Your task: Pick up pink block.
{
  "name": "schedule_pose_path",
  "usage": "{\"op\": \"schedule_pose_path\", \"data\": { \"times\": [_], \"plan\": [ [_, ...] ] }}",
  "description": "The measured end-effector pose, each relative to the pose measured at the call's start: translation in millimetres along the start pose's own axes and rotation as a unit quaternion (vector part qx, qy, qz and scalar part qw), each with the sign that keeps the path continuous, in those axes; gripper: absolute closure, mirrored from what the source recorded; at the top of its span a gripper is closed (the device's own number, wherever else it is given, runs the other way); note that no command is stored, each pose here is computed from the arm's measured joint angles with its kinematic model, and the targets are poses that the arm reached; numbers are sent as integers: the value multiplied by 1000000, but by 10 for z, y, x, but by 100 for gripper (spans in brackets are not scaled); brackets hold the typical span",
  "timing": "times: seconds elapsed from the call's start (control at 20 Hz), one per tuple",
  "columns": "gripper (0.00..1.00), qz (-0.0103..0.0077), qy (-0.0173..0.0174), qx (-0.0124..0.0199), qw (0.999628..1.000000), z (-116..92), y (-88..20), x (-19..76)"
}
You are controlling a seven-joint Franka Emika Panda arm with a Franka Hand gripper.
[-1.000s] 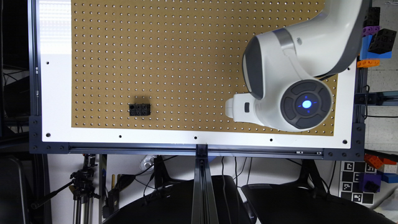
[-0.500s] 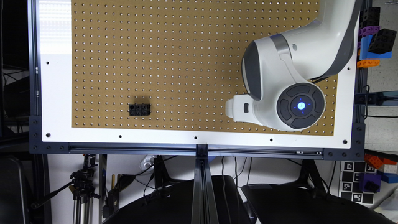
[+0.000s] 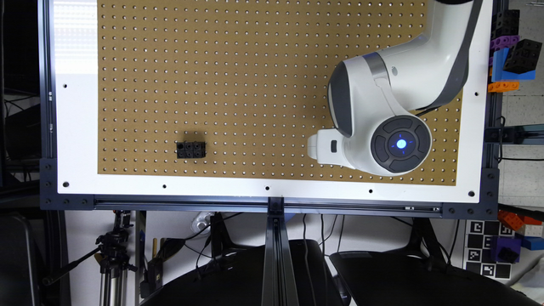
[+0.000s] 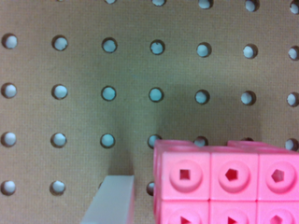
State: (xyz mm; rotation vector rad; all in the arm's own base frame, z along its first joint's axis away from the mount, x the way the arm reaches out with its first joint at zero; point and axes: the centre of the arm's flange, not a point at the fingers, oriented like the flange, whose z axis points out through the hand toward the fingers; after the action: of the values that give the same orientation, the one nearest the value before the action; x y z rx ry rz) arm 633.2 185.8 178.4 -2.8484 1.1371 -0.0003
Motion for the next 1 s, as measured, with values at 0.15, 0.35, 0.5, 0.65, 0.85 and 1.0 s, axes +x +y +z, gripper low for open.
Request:
{"op": "schedule_pose_path", "data": {
  "times": [0.15, 0.35, 0.5, 0.65, 0.85, 1.0],
  "plan": [
    [100, 341, -8, -128, 1000000, 1, 3, 4],
    [100, 370, -86, -92, 1000000, 1, 4, 4],
    [100, 1104, -389, -1673, 999998, 2, 13, 11],
    [100, 1296, -359, -1947, 999997, 2, 15, 14],
    [100, 1375, -333, -2042, 999997, 2, 15, 15],
    [100, 1409, -318, -2074, 999997, 2, 16, 15]
  ]
}}
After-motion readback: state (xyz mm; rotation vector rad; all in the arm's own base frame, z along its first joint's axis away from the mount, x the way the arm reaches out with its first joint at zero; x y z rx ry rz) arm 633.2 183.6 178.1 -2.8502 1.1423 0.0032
